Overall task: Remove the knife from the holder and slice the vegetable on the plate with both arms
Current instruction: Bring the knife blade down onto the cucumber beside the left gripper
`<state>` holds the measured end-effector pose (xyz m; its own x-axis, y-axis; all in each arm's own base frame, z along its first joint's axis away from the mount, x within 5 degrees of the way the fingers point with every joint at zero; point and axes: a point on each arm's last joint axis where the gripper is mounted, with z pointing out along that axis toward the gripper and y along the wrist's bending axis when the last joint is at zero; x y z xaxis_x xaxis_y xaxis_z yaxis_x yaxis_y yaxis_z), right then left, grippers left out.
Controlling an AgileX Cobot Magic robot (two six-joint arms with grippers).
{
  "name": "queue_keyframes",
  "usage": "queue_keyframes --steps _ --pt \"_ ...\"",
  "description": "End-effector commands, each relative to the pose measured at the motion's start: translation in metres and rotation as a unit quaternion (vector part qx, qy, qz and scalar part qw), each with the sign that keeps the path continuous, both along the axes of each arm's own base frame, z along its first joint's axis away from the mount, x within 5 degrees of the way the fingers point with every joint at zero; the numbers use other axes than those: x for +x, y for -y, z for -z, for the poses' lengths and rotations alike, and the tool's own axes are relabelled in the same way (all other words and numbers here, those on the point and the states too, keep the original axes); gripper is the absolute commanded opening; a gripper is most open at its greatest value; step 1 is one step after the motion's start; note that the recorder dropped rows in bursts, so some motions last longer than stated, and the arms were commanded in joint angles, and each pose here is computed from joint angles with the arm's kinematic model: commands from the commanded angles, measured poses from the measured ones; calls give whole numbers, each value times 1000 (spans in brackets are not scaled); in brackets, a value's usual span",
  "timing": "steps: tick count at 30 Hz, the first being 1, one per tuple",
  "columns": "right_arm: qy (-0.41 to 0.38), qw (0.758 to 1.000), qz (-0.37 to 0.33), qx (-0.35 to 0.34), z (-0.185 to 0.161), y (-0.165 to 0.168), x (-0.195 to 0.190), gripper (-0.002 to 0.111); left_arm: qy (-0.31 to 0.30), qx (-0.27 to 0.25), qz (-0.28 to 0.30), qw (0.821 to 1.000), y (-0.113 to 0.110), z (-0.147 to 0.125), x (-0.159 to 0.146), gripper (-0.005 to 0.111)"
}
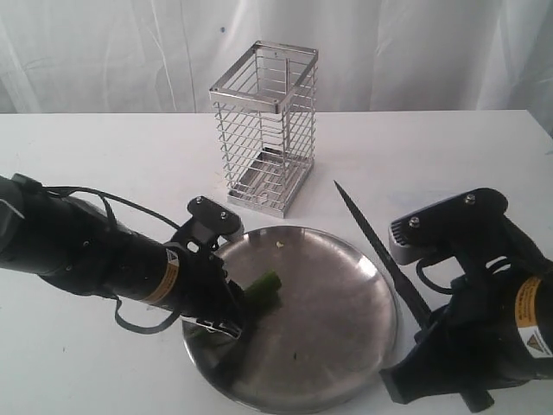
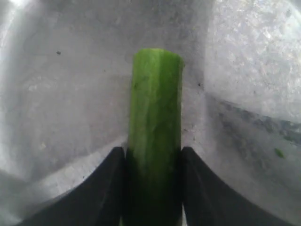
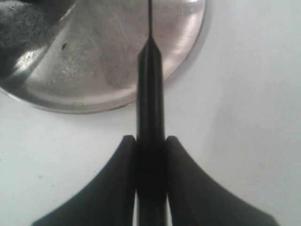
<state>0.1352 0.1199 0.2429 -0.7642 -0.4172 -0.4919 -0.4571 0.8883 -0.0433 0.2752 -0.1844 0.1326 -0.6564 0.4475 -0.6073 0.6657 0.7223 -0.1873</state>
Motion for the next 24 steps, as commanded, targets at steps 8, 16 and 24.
queue_keyframes --steps 8,16,24 --pt "-63 994 -69 -62 18 -26 17 0 -32 -17 10 999 4 7 -4 58" --pt "-63 986 -105 -109 31 -41 36 0 -26 -42 10 999 5 -9 -6 65" --pt "-78 982 -117 -130 47 -58 52 0 22 -78 -39 996 -19 -50 4 65"
